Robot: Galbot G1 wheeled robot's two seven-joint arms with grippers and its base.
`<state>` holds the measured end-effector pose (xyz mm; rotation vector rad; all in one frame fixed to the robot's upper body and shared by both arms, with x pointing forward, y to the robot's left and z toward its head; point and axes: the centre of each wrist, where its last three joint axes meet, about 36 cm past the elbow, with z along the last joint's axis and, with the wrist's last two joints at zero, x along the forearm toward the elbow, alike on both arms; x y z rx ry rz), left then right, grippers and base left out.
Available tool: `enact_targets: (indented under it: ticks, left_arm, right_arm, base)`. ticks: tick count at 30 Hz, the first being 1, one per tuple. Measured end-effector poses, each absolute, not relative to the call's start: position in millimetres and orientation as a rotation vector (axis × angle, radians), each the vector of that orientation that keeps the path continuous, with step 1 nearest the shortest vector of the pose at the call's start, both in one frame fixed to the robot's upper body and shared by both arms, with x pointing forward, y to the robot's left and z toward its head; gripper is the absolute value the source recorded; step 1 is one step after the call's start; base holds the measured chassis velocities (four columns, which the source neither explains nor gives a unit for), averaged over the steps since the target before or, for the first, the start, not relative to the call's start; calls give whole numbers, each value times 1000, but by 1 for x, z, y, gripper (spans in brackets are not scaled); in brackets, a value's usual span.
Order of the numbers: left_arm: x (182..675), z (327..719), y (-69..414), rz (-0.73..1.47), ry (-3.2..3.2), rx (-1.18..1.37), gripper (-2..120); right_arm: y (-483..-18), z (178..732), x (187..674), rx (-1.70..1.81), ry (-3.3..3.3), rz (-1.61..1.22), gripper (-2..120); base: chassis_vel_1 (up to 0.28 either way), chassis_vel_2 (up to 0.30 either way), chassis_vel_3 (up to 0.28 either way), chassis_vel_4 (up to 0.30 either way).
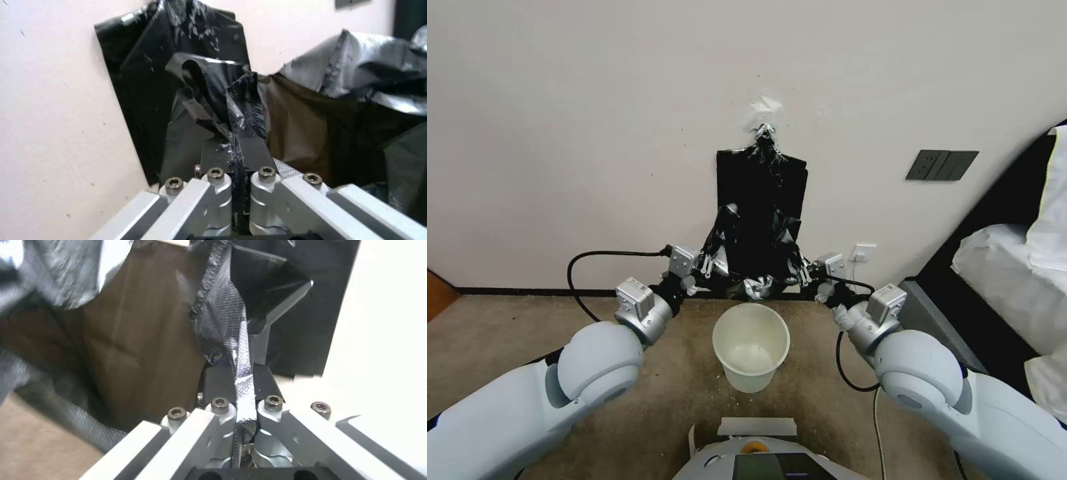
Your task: Place a trash bag onto the trash bin.
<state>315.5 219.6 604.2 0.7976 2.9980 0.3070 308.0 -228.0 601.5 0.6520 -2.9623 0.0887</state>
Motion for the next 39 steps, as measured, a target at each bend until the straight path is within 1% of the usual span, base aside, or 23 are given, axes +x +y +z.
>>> enact_targets:
  ticks: [7,12,20,28,31,34,36,39]
  left_arm:
    - [309,603,222,315,3023,845,0]
    - [308,603,229,345,3058,856,0]
    - [307,600,231,343,3080,863,0]
    - [304,594,227,304,3108,891,0]
    - [301,586,222,258,3132,914,0]
    - [297,580,218,223,3143,926,0]
    - [296,576,216,207,3150,928,0]
    - [295,559,207,143,3184,921,0]
  right_arm:
    - [-239,602,307,622,-2894,22,0]
    - [-242,611,311,683,-2852,-83,0]
    - [-246,621,314,675,-2773,-132,0]
    - [-242,603,307,624,-2623,-202,0]
    - [-236,584,298,595,-2579,-199,0]
    - [-237,578,295,573,-2580,-177,0]
    - [-238,578,294,562,-2586,-169,0]
    - [-244,582,296,527,-2621,-142,0]
  base:
    - [0,0,0,0]
    - [0,0,0,0]
    - [0,0,0,0]
    - [0,0,0,0]
    - [0,0,0,0]
    - [0,0,0,0]
    - [0,0,0,0]
    - [0,0,0,0]
